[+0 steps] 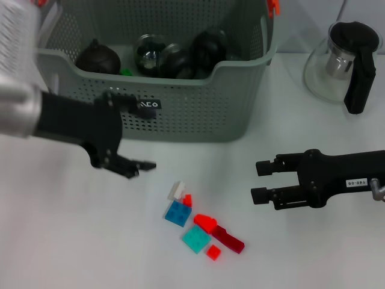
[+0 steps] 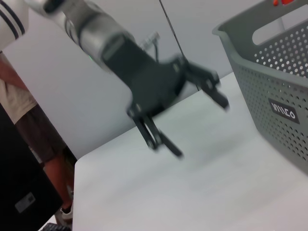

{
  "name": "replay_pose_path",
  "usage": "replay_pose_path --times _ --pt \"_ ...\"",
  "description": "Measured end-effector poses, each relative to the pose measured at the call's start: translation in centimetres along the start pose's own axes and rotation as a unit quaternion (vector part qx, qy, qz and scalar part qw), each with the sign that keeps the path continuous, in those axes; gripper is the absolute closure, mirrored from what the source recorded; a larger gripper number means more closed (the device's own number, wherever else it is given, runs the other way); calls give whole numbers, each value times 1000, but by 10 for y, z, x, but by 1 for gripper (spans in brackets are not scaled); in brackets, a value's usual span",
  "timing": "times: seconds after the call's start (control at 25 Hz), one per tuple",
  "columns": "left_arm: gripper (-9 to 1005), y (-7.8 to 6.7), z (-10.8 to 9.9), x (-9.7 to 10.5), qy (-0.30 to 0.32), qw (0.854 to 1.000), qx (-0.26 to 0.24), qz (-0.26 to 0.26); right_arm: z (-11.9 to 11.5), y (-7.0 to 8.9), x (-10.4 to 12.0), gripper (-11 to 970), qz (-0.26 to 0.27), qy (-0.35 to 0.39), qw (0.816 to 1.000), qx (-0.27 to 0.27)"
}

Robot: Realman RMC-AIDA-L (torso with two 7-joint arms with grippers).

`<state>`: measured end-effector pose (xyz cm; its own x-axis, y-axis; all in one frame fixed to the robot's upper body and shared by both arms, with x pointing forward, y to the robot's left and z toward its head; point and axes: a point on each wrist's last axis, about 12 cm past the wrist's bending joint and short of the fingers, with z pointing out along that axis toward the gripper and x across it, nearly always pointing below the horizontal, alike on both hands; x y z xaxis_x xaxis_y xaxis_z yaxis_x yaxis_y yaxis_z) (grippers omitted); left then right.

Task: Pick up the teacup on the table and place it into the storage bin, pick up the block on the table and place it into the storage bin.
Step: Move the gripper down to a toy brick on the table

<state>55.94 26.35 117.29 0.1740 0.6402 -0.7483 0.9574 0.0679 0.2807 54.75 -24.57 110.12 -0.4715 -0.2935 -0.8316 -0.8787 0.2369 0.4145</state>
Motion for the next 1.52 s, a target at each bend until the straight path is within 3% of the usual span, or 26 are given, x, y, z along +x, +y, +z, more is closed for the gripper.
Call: replay_pose_path --times 0.44,1.52 --pt "110 -9 60 25 76 997 16 29 2 -1 0 168 9 -13 1000 0" --pt "123 -14 92 42 108 992 18 62 5 -1 0 168 13 -14 1000 -1"
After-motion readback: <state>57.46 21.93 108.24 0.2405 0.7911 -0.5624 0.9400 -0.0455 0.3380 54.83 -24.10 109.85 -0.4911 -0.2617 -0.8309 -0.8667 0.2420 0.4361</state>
